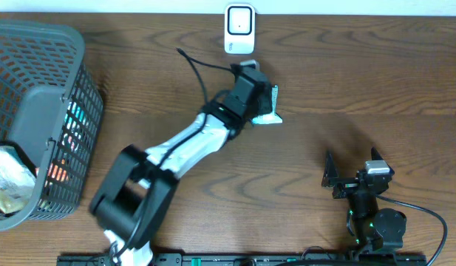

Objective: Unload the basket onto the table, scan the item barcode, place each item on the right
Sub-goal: 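Carry the tissue pack toward the scanner and set it down, then return the left gripper into the grey basket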

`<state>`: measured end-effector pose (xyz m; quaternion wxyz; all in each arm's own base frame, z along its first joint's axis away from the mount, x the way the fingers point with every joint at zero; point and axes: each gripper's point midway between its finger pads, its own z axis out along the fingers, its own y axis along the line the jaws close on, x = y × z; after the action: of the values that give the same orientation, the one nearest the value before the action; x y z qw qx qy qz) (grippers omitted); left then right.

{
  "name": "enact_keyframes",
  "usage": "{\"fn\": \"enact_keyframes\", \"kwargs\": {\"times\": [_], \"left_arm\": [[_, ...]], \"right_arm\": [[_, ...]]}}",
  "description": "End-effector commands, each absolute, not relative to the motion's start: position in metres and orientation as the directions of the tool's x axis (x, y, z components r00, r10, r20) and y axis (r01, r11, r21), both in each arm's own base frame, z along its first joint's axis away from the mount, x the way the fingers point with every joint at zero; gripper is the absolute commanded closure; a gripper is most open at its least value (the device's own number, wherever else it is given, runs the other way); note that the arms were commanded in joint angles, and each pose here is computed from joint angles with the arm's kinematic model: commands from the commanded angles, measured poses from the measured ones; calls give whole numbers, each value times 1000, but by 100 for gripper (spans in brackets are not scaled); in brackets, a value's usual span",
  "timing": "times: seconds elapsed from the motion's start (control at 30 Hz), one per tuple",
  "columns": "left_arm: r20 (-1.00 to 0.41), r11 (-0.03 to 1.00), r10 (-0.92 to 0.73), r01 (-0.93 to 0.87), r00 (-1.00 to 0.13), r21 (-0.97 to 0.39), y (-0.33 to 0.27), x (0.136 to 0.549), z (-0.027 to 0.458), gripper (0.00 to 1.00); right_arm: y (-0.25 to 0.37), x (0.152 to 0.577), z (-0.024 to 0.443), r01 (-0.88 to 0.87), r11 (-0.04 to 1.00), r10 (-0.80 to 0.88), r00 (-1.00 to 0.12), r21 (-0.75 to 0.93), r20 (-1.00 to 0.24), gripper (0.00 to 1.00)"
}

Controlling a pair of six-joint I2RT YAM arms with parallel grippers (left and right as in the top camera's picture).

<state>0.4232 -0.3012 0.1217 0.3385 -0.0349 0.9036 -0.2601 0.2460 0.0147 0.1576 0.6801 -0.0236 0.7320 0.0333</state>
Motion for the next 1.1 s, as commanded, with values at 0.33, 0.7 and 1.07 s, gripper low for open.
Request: {"fn": "enact_keyframes", "kwargs": {"times": [0.33,0.7,1.07], "left_arm": [[-762,891,-383,9,-522,-454,-111,372,319,49],[-869,830,-474,-401,-141,-387,68,272,389,19],[-861,649,-498,-701,-99,-295,167,257,367,19]], "right_arm": [[12,246,157,-66,997,21,-74,26,-997,1],[12,246,157,-66,997,21,-74,26,-997,1],[12,246,157,-66,997,21,-74,26,-997,1]]}}
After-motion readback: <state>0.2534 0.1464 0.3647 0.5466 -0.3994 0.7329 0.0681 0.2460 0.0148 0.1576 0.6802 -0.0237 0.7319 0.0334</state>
